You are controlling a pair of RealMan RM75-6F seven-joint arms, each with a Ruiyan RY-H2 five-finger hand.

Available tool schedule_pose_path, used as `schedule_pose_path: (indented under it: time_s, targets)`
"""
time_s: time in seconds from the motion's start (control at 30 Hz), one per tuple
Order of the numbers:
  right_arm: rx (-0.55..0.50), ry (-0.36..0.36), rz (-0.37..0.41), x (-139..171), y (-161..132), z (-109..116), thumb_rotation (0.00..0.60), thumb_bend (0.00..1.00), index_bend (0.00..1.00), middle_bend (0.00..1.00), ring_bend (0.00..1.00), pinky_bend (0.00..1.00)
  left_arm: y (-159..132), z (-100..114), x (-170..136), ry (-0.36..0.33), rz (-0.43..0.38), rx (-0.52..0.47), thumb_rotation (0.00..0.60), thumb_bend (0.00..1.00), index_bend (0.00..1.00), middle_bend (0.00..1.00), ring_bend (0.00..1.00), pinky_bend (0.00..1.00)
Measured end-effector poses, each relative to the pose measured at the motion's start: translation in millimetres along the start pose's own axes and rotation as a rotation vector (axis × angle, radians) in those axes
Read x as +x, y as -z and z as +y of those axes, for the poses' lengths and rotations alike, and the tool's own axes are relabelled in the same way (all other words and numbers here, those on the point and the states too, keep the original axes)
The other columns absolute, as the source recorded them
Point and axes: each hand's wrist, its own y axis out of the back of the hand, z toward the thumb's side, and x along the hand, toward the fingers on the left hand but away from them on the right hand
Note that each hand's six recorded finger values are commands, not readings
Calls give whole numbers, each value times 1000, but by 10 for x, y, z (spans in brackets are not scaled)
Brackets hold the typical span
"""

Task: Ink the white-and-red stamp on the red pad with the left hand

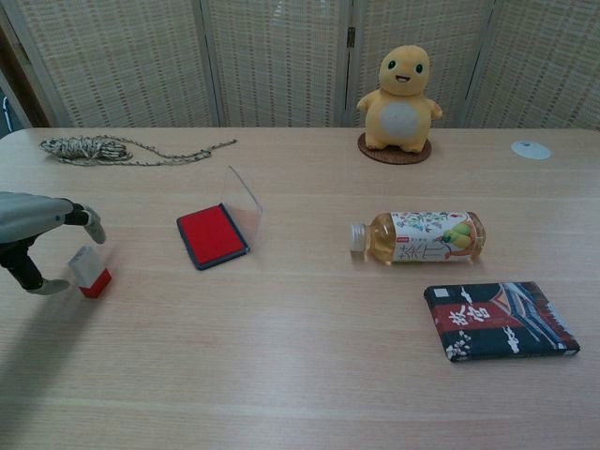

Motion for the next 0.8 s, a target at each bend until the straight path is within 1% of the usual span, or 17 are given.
schedule_pose_path:
  time_s: [0.27, 0.5, 0.8]
  targets:
    - [3, 7, -10, 3, 16, 11, 600, 307, 0, 0, 0, 0, 24, -11, 77, 14, 0, 0, 600, 307, 286, 170, 0, 0]
    - [6, 8, -18, -7, 26, 8, 600, 307, 0, 0, 0, 0, 38, -15, 133, 22, -1, -6, 600, 307, 306, 193, 0, 0]
    - [8, 17, -24, -7, 38, 25, 600, 307, 0, 0, 0, 0, 58, -25, 190, 30, 0, -11, 600, 307, 349, 248, 0, 0]
